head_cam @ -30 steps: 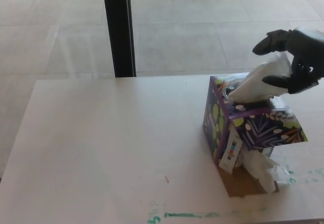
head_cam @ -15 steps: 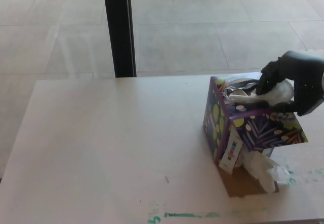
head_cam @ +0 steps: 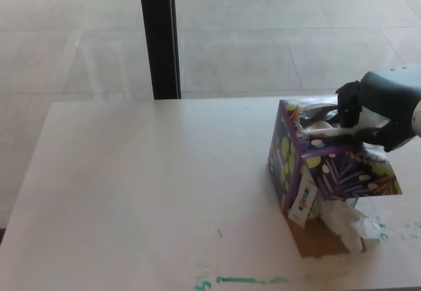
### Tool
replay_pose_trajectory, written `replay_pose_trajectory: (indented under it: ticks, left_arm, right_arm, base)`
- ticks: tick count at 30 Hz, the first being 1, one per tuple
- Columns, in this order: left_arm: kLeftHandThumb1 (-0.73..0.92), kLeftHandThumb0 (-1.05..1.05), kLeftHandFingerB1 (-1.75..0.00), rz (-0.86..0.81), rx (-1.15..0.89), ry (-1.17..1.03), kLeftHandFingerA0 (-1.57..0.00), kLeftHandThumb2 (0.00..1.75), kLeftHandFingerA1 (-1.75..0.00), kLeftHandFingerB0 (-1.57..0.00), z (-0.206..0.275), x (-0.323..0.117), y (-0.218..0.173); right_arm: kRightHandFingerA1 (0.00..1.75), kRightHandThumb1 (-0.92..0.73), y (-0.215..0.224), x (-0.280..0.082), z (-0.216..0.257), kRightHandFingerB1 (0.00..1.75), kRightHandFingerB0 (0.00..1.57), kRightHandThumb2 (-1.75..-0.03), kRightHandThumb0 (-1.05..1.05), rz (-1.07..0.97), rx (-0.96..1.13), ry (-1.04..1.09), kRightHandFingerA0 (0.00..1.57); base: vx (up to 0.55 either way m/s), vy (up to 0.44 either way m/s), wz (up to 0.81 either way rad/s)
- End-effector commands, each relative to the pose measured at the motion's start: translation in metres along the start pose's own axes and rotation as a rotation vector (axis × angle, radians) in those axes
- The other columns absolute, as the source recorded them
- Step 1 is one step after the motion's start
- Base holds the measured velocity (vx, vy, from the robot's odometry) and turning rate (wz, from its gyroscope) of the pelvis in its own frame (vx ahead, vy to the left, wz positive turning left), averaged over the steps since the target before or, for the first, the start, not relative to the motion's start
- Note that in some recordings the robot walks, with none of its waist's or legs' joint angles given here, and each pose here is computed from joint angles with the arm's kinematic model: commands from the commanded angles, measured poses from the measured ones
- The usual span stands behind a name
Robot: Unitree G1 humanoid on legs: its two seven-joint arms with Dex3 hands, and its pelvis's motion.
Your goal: The robot uses its right hand to pull out a tissue from the tissue box kept in the middle of the desk and put it on the right side
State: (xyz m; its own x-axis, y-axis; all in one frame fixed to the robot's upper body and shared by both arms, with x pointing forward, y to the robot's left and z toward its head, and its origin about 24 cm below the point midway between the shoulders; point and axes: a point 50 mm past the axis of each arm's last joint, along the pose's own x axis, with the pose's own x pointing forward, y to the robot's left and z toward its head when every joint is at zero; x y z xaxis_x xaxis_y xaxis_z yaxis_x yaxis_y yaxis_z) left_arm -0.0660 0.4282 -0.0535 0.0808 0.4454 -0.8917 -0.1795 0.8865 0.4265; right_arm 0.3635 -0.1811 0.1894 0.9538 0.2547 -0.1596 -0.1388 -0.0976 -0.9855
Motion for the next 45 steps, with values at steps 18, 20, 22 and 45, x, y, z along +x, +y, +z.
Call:
replay_pose_trajectory:
  ticks: [18, 20, 22, 45]
  left_arm:
    - [0.92, -0.83, -0.40, 0.026, 0.016, -0.022, -0.22, 0.71, -0.43, -0.49, -0.005, -0.005, 0.007]
    - [0.91, -0.83, -0.39, 0.020, 0.010, -0.013, -0.18, 0.72, -0.40, -0.47, -0.005, -0.004, 0.006]
    - [0.92, -0.81, -0.39, 0.027, -0.011, -0.001, -0.26, 0.70, -0.39, -0.47, -0.008, -0.003, 0.004]
    - [0.92, -0.86, -0.37, 0.008, 0.067, 0.025, -0.16, 0.77, -0.36, -0.39, -0.010, -0.006, 0.008]
  right_arm:
    - [1.36, -0.53, 0.002, -0.014, -0.001, 1.02, 0.82, -0.95, -0.36, -0.490, -0.069, -0.209, 1.21]
    - [1.35, -0.51, -0.003, -0.014, -0.003, 0.96, 0.82, -0.96, -0.35, -0.515, -0.058, -0.191, 1.22]
    - [1.38, -0.58, -0.011, -0.012, -0.008, 1.18, 0.87, -0.99, -0.39, -0.548, -0.045, -0.163, 1.20]
    - [1.75, -0.65, -0.095, -0.030, -0.054, 1.25, 0.81, -0.73, -0.31, -1.010, 0.012, 0.119, 0.98]
  base:
    - [0.00, 0.000, 0.00]
    - [0.00, 0.000, 0.00]
    - [0.00, 0.000, 0.00]
    - [0.00, 0.000, 0.00]
